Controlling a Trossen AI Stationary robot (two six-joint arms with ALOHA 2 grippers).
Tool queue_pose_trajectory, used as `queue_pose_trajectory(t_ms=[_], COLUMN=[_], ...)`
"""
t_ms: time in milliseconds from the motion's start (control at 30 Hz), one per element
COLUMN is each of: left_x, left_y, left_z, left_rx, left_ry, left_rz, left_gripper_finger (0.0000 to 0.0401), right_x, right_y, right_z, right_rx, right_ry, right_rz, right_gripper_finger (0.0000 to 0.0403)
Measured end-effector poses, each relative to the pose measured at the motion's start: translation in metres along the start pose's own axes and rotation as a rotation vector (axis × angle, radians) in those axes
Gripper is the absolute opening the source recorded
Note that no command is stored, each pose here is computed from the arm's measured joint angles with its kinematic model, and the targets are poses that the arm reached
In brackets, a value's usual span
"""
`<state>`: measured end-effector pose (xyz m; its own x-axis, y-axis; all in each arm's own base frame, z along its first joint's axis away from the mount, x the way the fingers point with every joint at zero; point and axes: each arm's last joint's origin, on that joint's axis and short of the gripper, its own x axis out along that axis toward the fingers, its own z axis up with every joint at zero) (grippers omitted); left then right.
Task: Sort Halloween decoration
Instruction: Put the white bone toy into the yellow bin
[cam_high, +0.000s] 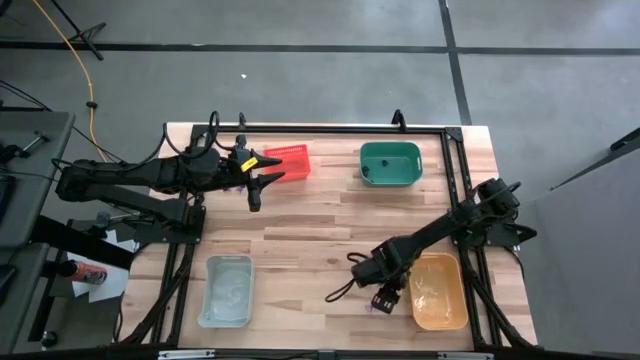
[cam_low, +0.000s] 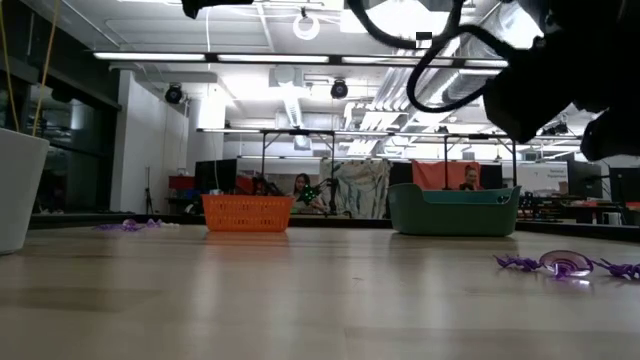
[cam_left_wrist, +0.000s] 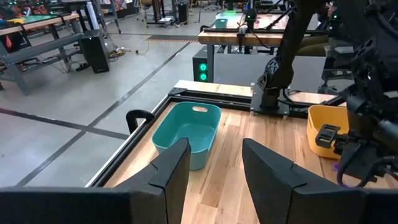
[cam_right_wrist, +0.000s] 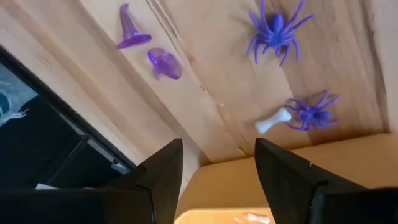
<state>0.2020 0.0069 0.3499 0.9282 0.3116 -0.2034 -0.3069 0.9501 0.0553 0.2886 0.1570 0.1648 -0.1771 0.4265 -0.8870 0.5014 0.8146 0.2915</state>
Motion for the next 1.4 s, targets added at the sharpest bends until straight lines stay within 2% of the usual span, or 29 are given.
queue_pose_trajectory(t_ms=[267,600,1133,1400], left_x=[0.0,0.0,0.0,0.0], left_y=[0.0,0.0,0.0,0.0], left_z=[0.0,0.0,0.0,0.0], left_rx=[0.001,0.001,0.001,0.001], left_ry=[0.002,0.003,0.003,0.003], left_rz=[0.0,0.0,0.0,0.0], left_gripper_finger=[0.0136,0.0136,0.0136,0.0136], right_x=[0.018,0.023,0.023,0.01], right_y=[-0.002,-0.006,-0.007,-0.008], right_z=[0.005,0.007,0.011,0.009], right_rx=[-0.122,-0.106,-0.145,-0.191], right_ry=[0.047,0.066,-0.037,-0.065], right_rz=[-0.053,-0.093,-0.168,-0.147], right_gripper_finger=[0.0192,0.0192,0.0192,0.0192])
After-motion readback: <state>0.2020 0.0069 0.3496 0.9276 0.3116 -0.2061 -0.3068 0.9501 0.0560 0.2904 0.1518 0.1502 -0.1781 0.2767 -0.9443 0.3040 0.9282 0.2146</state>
